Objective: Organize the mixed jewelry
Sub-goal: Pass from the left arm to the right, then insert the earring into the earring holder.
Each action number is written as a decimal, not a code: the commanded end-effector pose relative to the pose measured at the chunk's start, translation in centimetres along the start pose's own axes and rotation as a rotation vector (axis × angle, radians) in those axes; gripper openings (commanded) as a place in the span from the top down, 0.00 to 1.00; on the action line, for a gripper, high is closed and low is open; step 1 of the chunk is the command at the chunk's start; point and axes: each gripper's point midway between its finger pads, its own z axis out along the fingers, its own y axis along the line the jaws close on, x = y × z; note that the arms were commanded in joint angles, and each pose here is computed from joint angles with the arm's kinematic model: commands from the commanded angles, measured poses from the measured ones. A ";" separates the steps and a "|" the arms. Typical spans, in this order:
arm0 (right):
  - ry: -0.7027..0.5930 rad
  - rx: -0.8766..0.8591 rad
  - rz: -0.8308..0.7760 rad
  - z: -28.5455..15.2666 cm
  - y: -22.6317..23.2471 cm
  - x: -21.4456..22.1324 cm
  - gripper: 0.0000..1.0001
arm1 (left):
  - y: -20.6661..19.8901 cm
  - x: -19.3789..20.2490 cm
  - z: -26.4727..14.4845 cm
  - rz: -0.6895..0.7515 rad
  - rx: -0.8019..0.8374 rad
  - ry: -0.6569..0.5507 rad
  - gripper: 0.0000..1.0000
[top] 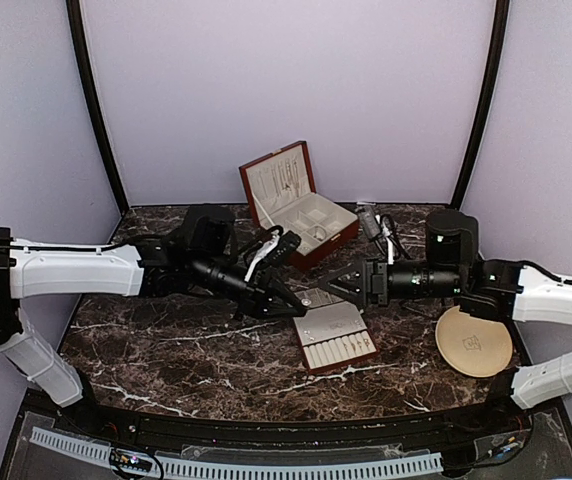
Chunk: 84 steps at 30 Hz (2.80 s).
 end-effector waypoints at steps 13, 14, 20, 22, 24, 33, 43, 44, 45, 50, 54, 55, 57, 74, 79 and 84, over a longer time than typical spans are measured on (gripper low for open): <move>0.235 -0.015 -0.145 4.3 2.4 4.5 0.51 | -2.4 3.1 0.0 -0.003 0.149 0.089 1.00; 0.233 -0.018 -0.147 4.4 2.5 4.4 0.52 | -2.3 3.1 0.0 -0.002 0.149 0.090 1.00; 0.228 -0.015 -0.146 4.5 2.5 4.4 0.60 | -2.3 3.0 0.0 0.003 0.146 0.088 1.00; 0.232 -0.014 -0.143 4.6 2.4 4.5 0.62 | -2.3 3.0 0.0 0.004 0.145 0.088 1.00; 0.238 -0.012 -0.144 4.7 2.4 4.7 0.64 | -2.3 3.1 0.0 0.002 0.146 0.089 1.00; 0.242 -0.016 -0.147 4.9 2.4 4.8 0.75 | -2.2 3.3 0.1 -0.004 0.146 0.093 1.00; 0.212 0.018 -0.151 4.7 1.9 4.3 0.89 | -1.9 3.4 0.1 -0.009 0.135 0.096 1.00; 0.204 0.037 -0.149 4.6 1.6 4.2 0.89 | -1.9 3.3 0.2 -0.009 0.131 0.096 0.99; 0.198 0.062 -0.146 4.6 1.2 4.1 0.90 | -1.8 3.4 0.2 -0.010 0.126 0.098 0.92; 0.179 0.216 -0.136 4.0 -2.1 4.1 0.90 | -1.0 3.4 -0.3 0.021 0.053 0.121 0.55; 0.146 0.253 -0.102 3.7 -4.2 4.0 0.90 | -0.6 3.1 -1.4 0.067 -0.015 0.147 0.49; 0.138 0.258 -0.098 3.6 -4.7 4.0 0.90 | -0.4 3.0 -1.7 0.074 -0.030 0.151 0.48; 0.127 0.275 -0.091 3.7 -5.7 4.2 0.90 | 0.2 2.7 -2.7 0.084 -0.077 0.149 0.48; 0.166 0.404 -0.013 6.2 -14.1 9.6 0.90 | 9.8 -1.8 -13.1 -0.026 -0.653 -0.035 0.46; 0.199 0.437 0.001 6.3 -15.2 10.9 0.90 | 9.8 -1.6 -12.9 -0.032 -0.643 -0.028 0.45; 0.223 0.474 0.001 6.3 -16.3 11.9 0.89 | 9.8 -1.6 -12.9 -0.032 -0.648 -0.028 0.45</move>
